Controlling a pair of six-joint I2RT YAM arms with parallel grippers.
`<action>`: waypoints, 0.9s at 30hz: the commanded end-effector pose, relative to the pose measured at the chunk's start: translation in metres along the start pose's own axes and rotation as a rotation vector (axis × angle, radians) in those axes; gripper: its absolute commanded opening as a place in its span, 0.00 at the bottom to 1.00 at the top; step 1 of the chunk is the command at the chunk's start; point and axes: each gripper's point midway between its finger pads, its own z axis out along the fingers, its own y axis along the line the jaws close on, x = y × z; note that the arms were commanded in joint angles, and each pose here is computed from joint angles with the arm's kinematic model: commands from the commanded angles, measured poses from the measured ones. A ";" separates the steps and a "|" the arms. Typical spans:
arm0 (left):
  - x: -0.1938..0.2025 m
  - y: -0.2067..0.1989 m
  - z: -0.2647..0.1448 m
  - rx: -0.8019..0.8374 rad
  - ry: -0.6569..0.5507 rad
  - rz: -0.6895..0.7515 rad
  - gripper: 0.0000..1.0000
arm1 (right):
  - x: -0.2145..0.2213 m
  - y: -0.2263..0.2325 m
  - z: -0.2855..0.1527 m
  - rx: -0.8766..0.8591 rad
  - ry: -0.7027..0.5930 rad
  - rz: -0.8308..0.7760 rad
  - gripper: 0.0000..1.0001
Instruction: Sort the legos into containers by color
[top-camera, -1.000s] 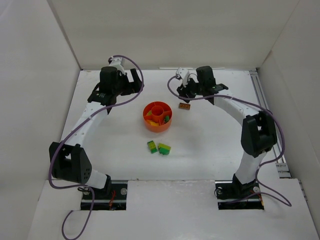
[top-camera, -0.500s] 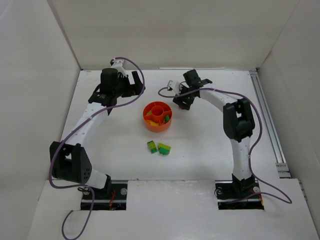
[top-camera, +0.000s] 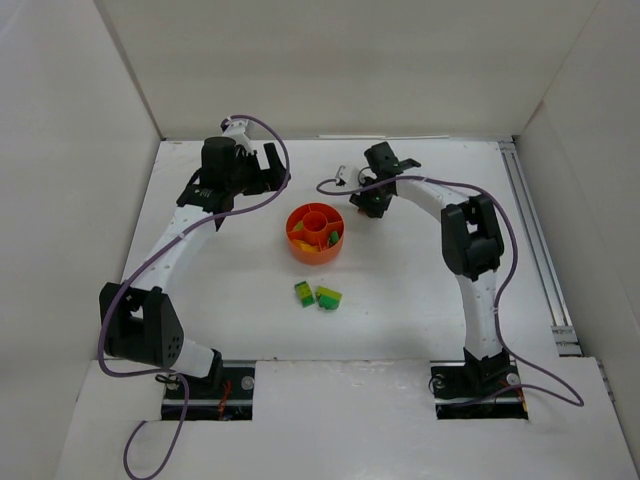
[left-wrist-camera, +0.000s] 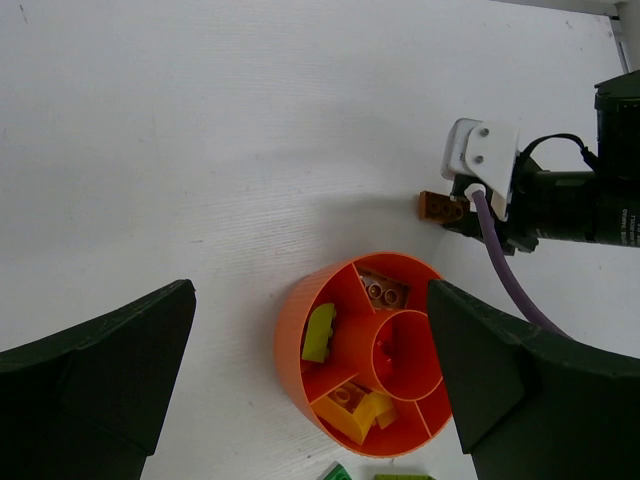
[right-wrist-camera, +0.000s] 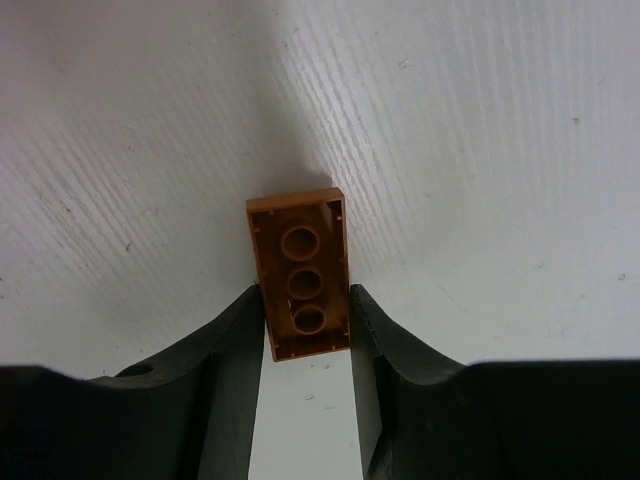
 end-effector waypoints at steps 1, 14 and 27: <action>-0.011 -0.008 -0.005 0.027 -0.042 0.025 0.99 | -0.018 -0.008 -0.001 0.021 -0.041 -0.015 0.38; -0.013 -0.009 -0.008 0.030 -0.051 0.027 0.99 | -0.104 0.010 -0.090 -0.045 -0.455 -0.010 0.25; -0.015 -0.013 -0.011 0.042 -0.055 0.009 0.99 | -0.160 0.077 -0.133 -0.165 -0.621 0.023 0.25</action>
